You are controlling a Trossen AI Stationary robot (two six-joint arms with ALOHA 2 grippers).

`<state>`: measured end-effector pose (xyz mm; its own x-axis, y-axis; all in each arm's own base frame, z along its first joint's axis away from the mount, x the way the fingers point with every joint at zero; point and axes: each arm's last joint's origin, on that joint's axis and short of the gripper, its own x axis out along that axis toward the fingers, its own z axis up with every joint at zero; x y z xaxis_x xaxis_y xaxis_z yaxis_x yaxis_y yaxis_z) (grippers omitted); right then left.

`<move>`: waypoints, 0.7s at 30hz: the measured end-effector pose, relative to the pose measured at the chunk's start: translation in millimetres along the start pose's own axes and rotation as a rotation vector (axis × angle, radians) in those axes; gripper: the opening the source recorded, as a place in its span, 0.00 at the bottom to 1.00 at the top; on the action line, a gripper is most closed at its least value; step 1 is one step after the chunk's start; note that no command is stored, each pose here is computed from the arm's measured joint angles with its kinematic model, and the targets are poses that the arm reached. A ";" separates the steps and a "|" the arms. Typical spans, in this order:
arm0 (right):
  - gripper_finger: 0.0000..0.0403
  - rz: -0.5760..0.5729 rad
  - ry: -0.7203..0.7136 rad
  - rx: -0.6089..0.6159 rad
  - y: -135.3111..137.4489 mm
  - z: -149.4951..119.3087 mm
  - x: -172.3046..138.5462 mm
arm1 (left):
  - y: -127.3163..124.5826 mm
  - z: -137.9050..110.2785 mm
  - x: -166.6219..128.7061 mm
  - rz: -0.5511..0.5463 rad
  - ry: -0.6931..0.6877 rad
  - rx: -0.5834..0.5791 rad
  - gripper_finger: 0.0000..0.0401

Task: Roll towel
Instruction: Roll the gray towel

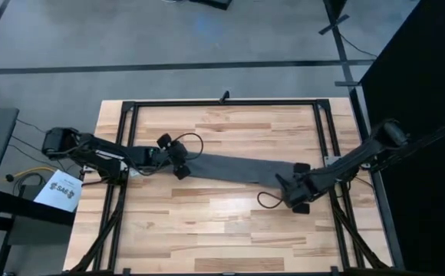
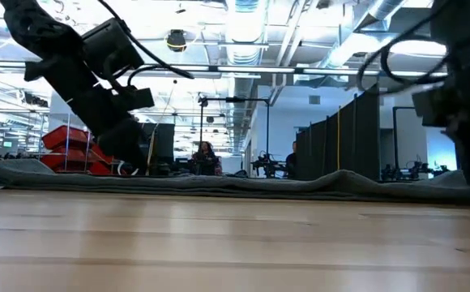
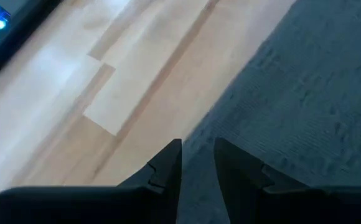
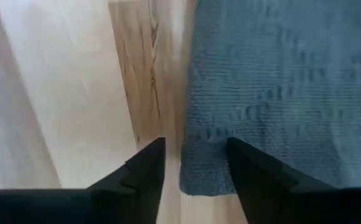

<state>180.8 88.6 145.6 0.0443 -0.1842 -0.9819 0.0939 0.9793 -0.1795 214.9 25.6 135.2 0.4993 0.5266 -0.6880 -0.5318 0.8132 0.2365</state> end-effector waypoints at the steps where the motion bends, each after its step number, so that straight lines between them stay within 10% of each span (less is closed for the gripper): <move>1: 0.43 -0.009 0.013 -0.003 1.7 1.1 4.1 | -0.1 -0.1 -0.1 -0.005 0.002 -0.003 0.20; 7: 0.42 -0.061 0.087 0.024 2.9 7.3 12.5 | -1.5 -0.1 -0.9 -0.021 0.001 0.001 0.20; 21: 0.01 -0.145 0.103 0.046 -12.2 12.3 -4.2 | -2.0 -0.4 -1.2 -0.030 0.005 0.010 0.20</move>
<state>191.8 76.4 152.7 -0.0753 -0.3108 -0.9475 0.1377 0.9378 -0.3186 215.0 23.3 135.2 0.5113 0.5004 -0.6987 -0.5095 0.8312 0.2224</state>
